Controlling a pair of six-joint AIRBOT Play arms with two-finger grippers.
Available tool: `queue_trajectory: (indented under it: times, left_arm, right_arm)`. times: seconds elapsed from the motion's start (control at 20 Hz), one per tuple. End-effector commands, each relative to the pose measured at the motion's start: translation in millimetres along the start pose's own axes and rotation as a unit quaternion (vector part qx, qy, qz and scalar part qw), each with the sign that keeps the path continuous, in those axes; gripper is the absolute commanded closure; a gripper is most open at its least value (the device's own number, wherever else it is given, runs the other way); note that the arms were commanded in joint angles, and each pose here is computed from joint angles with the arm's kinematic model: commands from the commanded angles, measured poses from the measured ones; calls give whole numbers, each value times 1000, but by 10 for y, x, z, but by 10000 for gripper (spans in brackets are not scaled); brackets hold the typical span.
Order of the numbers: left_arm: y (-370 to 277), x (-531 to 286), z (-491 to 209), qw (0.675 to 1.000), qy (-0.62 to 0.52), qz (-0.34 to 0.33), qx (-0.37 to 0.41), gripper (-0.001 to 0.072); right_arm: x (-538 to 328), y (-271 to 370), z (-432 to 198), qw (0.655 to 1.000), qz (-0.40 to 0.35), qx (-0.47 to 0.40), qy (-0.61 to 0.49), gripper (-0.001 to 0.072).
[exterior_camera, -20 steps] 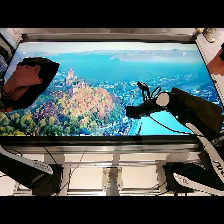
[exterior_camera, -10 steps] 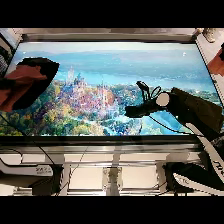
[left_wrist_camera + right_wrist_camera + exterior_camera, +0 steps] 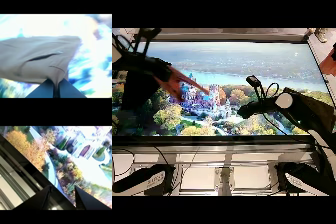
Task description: Fold the clothes and pants, and hang the long-sleeved shirts on hangers.
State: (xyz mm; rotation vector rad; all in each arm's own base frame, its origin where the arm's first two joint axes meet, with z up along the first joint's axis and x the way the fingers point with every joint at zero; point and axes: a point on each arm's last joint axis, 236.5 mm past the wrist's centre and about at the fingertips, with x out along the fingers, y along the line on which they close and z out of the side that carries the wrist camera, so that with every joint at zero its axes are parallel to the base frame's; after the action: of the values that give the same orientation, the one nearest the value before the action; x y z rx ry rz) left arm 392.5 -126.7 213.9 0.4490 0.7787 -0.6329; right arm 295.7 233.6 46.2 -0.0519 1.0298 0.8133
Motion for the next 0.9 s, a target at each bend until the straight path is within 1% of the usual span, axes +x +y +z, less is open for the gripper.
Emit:
queue_trajectory:
  times: [0.0,0.05,0.1,0.15,0.3,0.4,0.6,0.7,0.85]
  left_arm:
    - [-661,-271,365,996,-32,-52,61,678]
    - [-707,-273,382,996,-33,-56,57,678]
    - [-721,-260,385,997,-31,-58,44,678]
    - [-727,-240,382,997,-29,-60,35,678]
    - [-723,-183,374,998,-22,-64,12,678]
    - [-720,-142,369,998,-18,-65,-1,678]
    - [-664,-70,454,997,-31,-59,-34,677]
    - [-640,-68,501,997,-40,-54,-42,677]
    - [-638,-68,506,997,-41,-54,-42,677]
  right_arm:
    - [-169,32,17,996,-13,-91,-10,367]
    - [-174,23,-18,995,-14,-100,-3,307]
    - [-171,26,-43,995,-13,-102,3,207]
    - [-171,31,-54,995,-12,-104,5,163]
    - [-174,48,-43,994,-8,-107,3,163]
    - [-184,179,25,995,12,-103,-10,163]
    - [-27,722,88,984,37,-175,-26,163]
    - [42,964,224,978,28,-196,-62,164]
    - [91,1133,497,974,14,-186,-125,164]
